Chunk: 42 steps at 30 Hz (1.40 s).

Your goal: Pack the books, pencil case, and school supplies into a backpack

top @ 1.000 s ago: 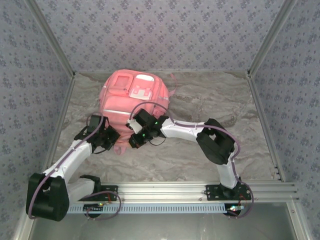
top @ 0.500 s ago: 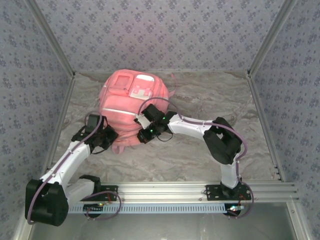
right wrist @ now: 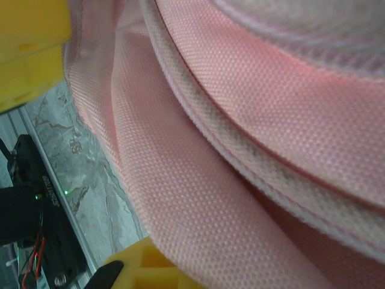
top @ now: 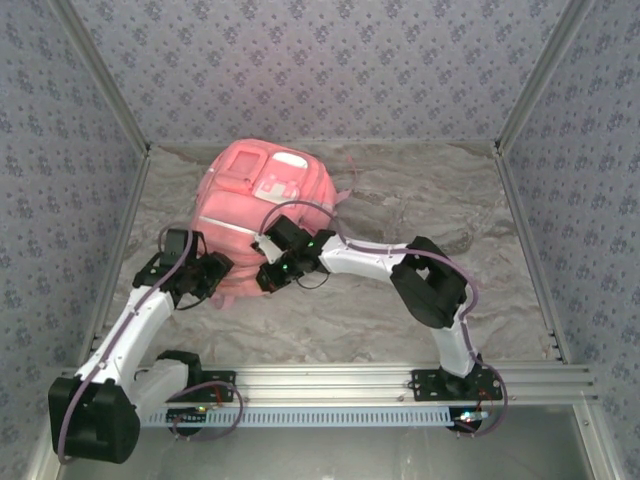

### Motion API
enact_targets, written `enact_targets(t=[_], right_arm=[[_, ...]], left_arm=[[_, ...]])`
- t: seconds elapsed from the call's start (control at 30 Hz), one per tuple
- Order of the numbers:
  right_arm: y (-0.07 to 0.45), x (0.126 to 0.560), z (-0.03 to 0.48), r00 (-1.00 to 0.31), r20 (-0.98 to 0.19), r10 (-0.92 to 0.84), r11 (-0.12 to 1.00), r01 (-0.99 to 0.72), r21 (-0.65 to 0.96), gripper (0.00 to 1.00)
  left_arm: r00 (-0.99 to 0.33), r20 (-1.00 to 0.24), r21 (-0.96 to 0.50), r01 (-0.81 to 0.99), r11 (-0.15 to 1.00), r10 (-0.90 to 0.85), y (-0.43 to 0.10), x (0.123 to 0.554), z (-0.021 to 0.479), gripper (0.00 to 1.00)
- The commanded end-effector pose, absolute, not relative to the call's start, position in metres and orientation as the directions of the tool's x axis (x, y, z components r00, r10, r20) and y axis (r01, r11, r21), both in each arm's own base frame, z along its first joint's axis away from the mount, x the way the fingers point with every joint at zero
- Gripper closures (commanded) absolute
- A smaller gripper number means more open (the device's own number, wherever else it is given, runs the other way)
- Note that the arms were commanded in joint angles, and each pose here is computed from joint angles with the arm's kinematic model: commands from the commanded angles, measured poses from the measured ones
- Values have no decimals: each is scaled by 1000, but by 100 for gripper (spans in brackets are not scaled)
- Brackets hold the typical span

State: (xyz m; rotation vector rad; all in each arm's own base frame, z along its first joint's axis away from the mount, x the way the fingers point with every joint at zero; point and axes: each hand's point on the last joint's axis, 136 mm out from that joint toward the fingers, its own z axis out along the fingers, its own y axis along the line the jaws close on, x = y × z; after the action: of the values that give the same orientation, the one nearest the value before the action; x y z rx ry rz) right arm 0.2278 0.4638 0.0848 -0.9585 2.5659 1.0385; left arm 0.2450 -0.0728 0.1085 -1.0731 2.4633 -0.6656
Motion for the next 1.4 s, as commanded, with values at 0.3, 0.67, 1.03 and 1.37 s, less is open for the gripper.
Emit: enact_targets(t=[0.3,0.67,1.03,1.37], right_arm=[[496,224,92,-776,-425,-466,500,-627,597,100],[484,217,87,-751,-424,-507,514,-658,550,100],[448,227,74,-752,-407,-518,581,-659,478,100],[424,238,77,-755,-418,-505,610,-655,447,100]], left_arm=[[-592,18,-590,-657,469,-806,-89,240,101,52],[-603,0,-551,-666,503,-798,-87,262,83,67],[-601,-74,-560,-635,532,-796,-77,266,95,100],[-596,-75,-563,-636,528,-799,-71,264,99,100]])
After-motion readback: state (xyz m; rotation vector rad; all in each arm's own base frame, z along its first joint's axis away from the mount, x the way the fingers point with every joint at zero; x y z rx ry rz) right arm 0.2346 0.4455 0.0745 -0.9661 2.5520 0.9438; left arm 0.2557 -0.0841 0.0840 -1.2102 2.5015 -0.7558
